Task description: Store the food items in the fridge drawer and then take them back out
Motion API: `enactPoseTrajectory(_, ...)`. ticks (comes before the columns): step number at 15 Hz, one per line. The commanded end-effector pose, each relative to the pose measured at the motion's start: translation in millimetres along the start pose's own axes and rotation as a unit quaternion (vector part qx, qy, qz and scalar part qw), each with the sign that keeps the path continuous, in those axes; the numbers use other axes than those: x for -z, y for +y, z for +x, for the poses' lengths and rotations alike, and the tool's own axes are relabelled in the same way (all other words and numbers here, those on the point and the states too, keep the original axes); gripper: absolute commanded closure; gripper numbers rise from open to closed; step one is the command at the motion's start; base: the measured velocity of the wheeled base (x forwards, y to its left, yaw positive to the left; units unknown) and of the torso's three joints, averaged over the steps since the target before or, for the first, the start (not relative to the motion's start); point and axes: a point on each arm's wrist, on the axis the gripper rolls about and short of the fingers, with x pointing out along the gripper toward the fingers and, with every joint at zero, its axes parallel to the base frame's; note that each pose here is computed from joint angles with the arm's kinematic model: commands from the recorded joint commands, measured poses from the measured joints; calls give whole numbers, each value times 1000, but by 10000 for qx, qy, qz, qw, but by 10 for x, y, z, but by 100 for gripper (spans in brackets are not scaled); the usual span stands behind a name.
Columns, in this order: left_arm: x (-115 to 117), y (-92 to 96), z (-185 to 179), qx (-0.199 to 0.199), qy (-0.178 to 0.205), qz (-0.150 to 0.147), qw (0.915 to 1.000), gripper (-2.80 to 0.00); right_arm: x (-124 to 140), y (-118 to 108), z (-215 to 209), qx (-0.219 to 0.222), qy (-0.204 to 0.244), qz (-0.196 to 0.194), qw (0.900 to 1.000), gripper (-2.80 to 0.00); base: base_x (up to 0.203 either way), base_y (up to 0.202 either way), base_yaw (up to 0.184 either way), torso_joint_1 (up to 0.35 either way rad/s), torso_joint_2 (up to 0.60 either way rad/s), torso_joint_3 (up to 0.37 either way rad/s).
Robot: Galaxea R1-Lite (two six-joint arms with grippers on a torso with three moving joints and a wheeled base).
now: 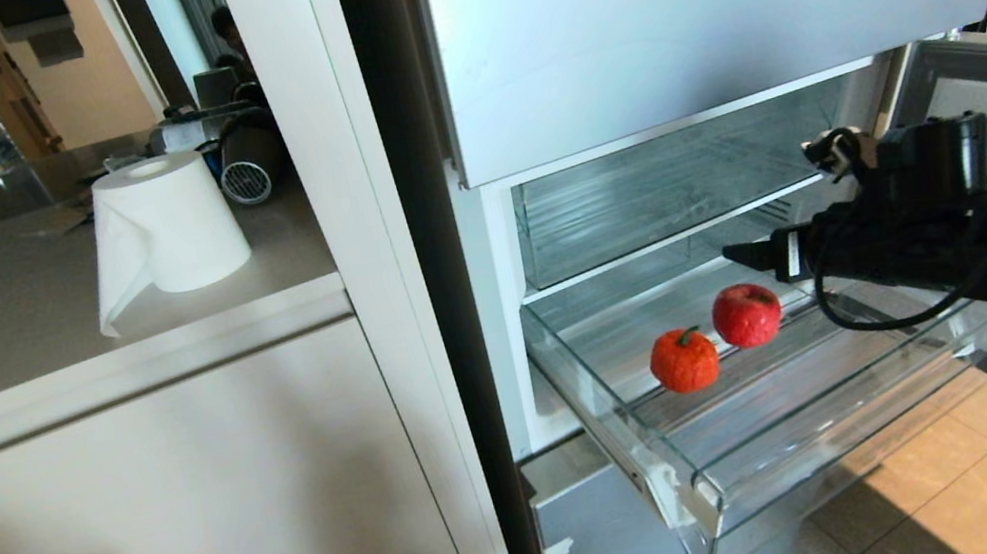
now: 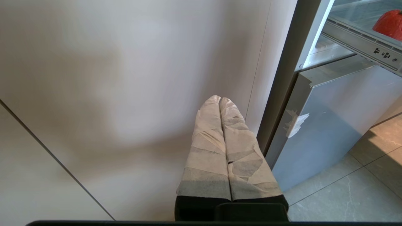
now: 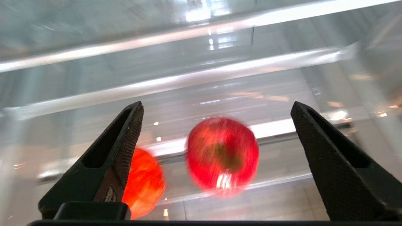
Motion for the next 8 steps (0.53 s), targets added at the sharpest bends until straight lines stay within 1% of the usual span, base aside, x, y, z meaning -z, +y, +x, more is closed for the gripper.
enactPoseTrajectory(1,1,0,0,-2,0,-2,10000,0,-209,64,-503,-30,-412,-56,9991,0,0,0,0,0,0,0)
enactPoseTrajectory(3,1,0,0,-2,0,-2,10000,0,-234,109,-944,-23,-619,-48,9981,0,0,0,0,0,0,0)
enactPoseTrajectory(5,1,0,0,-2,0,-2,10000,0,-185,150,-1425,55,-849,89,9963,0,0,0,0,0,0,0)
enactPoseTrajectory(6,1,0,0,-2,0,-2,10000,0,-98,164,-1652,128,-900,170,9957,0,0,0,0,0,0,0)
enactPoseTrajectory(8,1,0,0,-2,0,-2,10000,0,229,163,-2075,380,-749,312,9960,0,0,0,0,0,0,0)
